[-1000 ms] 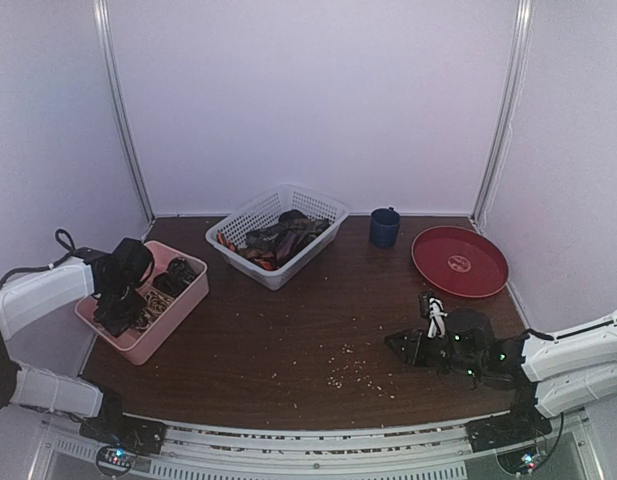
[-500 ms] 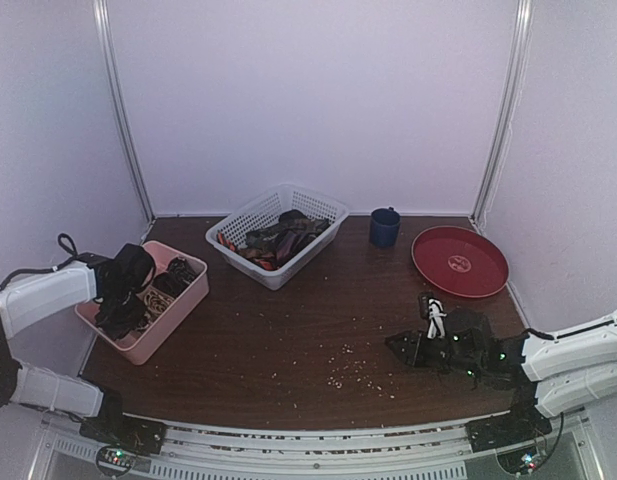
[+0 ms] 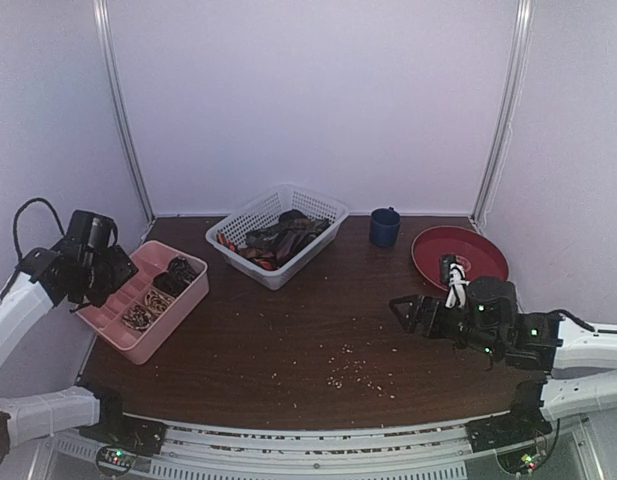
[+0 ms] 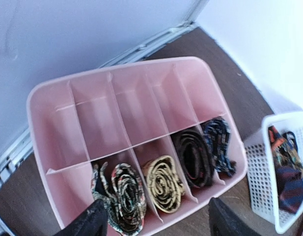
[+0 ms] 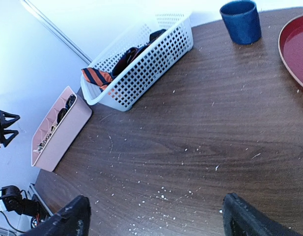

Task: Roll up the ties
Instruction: Reset both arms

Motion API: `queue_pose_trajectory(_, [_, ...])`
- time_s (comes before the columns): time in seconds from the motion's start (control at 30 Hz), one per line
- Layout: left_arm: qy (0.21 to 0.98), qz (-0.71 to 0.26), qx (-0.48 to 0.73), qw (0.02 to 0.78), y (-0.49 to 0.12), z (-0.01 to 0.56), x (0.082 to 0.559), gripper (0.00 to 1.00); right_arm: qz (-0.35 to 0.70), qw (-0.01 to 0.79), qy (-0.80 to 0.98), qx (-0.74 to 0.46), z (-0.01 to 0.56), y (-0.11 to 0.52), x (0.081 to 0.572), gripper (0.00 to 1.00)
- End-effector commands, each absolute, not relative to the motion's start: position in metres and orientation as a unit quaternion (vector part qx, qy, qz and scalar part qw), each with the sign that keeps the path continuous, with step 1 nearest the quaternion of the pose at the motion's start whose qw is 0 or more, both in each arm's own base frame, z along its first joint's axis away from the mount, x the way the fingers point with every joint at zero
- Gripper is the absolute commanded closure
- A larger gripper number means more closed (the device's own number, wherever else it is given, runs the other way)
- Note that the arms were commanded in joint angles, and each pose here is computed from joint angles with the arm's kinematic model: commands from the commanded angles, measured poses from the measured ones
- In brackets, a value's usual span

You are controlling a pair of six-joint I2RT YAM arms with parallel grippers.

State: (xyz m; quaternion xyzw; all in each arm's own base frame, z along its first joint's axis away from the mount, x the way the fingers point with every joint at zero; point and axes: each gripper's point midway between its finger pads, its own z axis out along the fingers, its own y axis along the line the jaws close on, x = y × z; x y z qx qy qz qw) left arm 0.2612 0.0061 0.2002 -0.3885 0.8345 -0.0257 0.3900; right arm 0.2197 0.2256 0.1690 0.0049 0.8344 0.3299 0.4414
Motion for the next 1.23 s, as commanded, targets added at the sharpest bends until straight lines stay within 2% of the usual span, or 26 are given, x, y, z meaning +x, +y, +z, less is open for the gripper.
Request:
queue_pose_trajectory(0.0, [0.830,-0.159,-0.181,0.503,-0.048,0.260,0.281,0.02,0.268,0.465,0.844,0.007,0.187,0.205,0.225,0.00])
queue_pose_trajectory(0.07, [0.805,-0.259,-0.059,0.530,-0.093,0.277,0.272,0.02,0.260,0.468,0.844,0.011,0.197,0.202,0.226,0.00])
queue_pose_trajectory(0.17, [0.759,-0.353,0.047,0.546,-0.131,0.289,0.250,0.02,0.266,0.476,0.838,0.018,0.218,0.200,0.227,0.00])
queue_pose_trajectory(0.37, [0.735,-0.435,0.129,0.504,-0.176,0.272,0.234,0.02,0.283,0.481,0.829,0.036,0.235,0.198,0.227,0.00])
queue_pose_trajectory(0.6, [0.716,-0.447,0.165,0.510,-0.219,0.281,0.220,0.02,0.283,0.479,0.830,0.043,0.237,0.198,0.228,0.00])
queue_pose_trajectory(0.93, [0.672,-0.445,0.160,0.569,-0.205,0.326,0.212,0.02,0.279,0.508,0.814,0.039,0.280,0.187,0.227,0.00])
queue_pose_trajectory(1.2, [0.683,-0.433,0.140,0.572,-0.198,0.325,0.215,0.02,0.287,0.514,0.807,0.046,0.280,0.180,0.223,0.00])
